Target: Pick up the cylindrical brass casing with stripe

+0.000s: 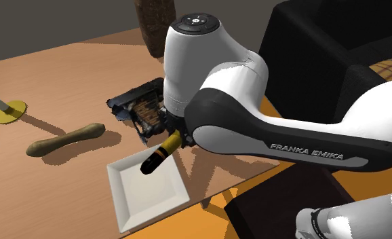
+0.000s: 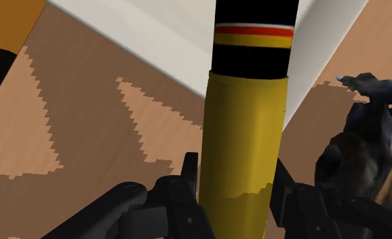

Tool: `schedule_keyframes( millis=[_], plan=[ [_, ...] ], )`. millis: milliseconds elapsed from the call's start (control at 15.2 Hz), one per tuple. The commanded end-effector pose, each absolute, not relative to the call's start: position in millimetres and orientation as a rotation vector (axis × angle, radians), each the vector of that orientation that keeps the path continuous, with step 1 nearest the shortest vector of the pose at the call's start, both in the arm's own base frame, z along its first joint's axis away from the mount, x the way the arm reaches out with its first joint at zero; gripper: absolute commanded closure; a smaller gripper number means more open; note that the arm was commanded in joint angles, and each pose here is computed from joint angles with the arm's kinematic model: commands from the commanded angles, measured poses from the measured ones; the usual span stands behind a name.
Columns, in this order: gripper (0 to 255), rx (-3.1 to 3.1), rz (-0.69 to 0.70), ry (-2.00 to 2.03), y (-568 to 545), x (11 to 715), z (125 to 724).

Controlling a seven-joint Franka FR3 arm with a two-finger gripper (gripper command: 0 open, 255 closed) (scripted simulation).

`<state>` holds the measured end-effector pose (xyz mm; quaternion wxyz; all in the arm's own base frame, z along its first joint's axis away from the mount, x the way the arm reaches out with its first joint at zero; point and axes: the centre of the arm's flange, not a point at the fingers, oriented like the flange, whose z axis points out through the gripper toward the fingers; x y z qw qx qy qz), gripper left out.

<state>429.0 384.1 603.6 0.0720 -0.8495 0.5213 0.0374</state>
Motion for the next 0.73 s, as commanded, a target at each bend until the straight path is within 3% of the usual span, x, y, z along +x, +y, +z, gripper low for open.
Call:
schedule_keyframes(
  millis=[0, 660],
  plan=[
    [255, -2.553, 0.113, 1.566, 384.0, 429.0, 614.2],
    [255, -2.553, 0.113, 1.566, 383.9, 429.1, 657.2]
  ],
)
